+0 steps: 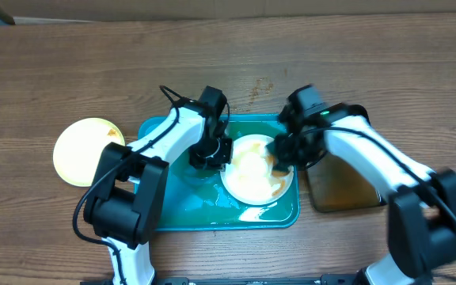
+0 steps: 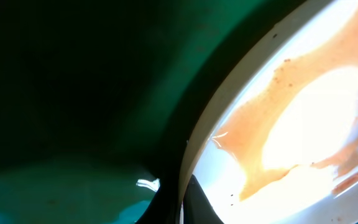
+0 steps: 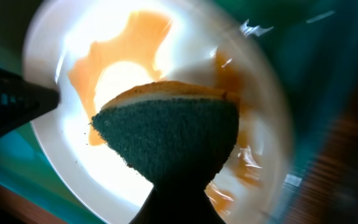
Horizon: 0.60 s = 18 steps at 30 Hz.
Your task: Clean dirty plates on tray and stack at the side
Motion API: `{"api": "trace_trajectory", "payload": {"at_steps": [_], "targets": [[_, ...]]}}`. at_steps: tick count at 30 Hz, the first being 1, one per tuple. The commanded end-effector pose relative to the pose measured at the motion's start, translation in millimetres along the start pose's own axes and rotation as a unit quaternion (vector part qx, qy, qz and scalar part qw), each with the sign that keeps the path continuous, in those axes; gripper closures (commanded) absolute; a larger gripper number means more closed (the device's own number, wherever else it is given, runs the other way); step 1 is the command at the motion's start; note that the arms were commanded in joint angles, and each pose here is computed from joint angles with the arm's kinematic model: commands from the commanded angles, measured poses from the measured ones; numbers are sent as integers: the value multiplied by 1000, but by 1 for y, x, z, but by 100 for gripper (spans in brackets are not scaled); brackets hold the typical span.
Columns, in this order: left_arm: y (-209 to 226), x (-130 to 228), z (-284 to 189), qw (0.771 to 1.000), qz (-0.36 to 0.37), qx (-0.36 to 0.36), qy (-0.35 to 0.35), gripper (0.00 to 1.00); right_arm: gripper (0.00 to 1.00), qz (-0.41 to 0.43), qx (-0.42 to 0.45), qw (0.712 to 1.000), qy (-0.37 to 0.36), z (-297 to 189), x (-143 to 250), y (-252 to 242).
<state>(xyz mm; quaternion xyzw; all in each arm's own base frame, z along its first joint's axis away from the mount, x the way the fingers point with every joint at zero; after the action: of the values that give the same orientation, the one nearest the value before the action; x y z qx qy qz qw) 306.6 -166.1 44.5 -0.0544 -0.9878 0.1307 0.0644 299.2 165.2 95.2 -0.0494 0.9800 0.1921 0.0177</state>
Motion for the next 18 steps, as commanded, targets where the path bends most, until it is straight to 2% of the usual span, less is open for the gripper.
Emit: {"api": "trace_trajectory", "payload": {"at_steps": [1,7,11,15,18], "targets": [[24,-5,-24,997,-8,-54,-47,96,96,1,19,994,-111,-68,-25,-8],[33,-5,-77,984,-3,-118,-132,96,96,90,79,984,-131,-96,-23,-72],[41,1,-116,964,-3,-181,-193,96,96,131,85,979,-131,-97,-19,-100],[50,9,-153,933,-6,-258,-250,96,95,145,88,977,-130,-94,-16,-112],[57,16,-179,898,-9,-334,-288,96,95,145,92,977,-131,-90,-14,-115]]}}
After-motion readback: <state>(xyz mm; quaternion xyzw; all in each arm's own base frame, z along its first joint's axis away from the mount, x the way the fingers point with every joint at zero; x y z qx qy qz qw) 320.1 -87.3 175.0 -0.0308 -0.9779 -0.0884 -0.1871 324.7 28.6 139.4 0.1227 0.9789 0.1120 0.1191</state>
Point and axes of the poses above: each gripper's point midway between its finger pads, its own z axis out along the fingers, its own y axis along the line the jaws close on, x = y × z, the point moved 4 cm from there along -z, back along the fingers, and after that the axes turned 2 degrees about z, right-handed, at the moved point
